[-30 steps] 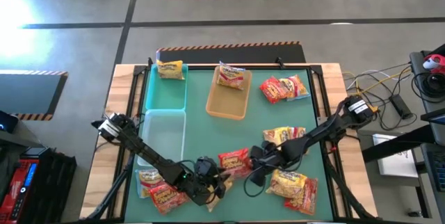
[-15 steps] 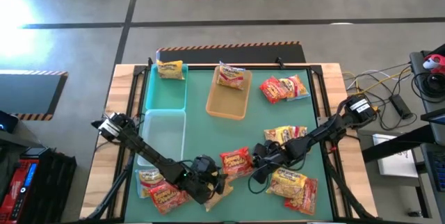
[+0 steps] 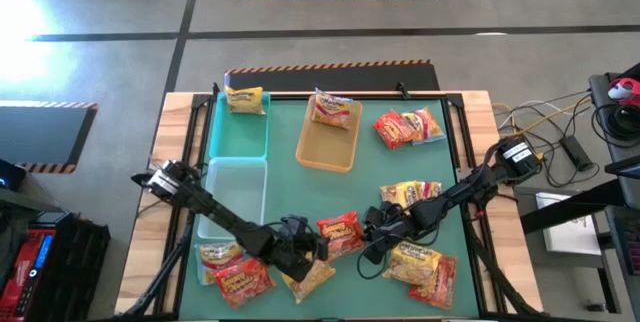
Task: Sort Maruchan noodles
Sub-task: Put the orange noodle pack into the white bin
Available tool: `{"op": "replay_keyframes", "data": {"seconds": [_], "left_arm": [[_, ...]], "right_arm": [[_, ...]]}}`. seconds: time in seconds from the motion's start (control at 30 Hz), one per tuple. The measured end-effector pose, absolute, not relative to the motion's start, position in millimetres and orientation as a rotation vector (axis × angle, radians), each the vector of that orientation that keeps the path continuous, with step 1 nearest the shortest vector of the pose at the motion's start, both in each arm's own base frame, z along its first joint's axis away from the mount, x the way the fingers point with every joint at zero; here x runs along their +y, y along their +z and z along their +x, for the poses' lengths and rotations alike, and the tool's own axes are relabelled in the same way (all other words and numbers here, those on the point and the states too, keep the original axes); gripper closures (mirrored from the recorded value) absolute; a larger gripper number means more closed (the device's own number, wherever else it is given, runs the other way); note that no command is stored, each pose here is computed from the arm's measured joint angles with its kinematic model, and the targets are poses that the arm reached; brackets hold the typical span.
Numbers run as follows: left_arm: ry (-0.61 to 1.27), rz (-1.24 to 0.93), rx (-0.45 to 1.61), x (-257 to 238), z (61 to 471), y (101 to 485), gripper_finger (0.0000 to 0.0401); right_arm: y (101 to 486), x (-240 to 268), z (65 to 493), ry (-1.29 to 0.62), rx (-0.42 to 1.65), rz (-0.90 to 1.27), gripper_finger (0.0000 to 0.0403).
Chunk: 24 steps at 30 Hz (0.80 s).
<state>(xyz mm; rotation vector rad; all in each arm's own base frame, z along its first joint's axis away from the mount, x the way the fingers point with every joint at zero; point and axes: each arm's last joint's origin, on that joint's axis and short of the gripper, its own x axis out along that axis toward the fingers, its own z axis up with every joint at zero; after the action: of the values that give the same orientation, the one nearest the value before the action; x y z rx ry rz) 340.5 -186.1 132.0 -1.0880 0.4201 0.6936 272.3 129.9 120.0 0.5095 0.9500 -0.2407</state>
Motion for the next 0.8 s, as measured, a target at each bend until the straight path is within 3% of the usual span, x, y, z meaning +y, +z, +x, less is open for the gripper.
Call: {"op": "replay_keyframes", "data": {"seconds": [0.53, 0.8], "left_arm": [[0.595, -1.132, 0.334, -185.4, 361.0, 122.2, 0.0183], [0.582, -1.142, 0.346, -186.1, 361.3, 122.4, 0.0266]], "right_arm": [[120.4, 132.1, 272.9, -0.222, 0.935, 0.502, 0.031], [123.9, 132.6, 272.3, -0.174, 0.954, 0.501, 0.031]]}}
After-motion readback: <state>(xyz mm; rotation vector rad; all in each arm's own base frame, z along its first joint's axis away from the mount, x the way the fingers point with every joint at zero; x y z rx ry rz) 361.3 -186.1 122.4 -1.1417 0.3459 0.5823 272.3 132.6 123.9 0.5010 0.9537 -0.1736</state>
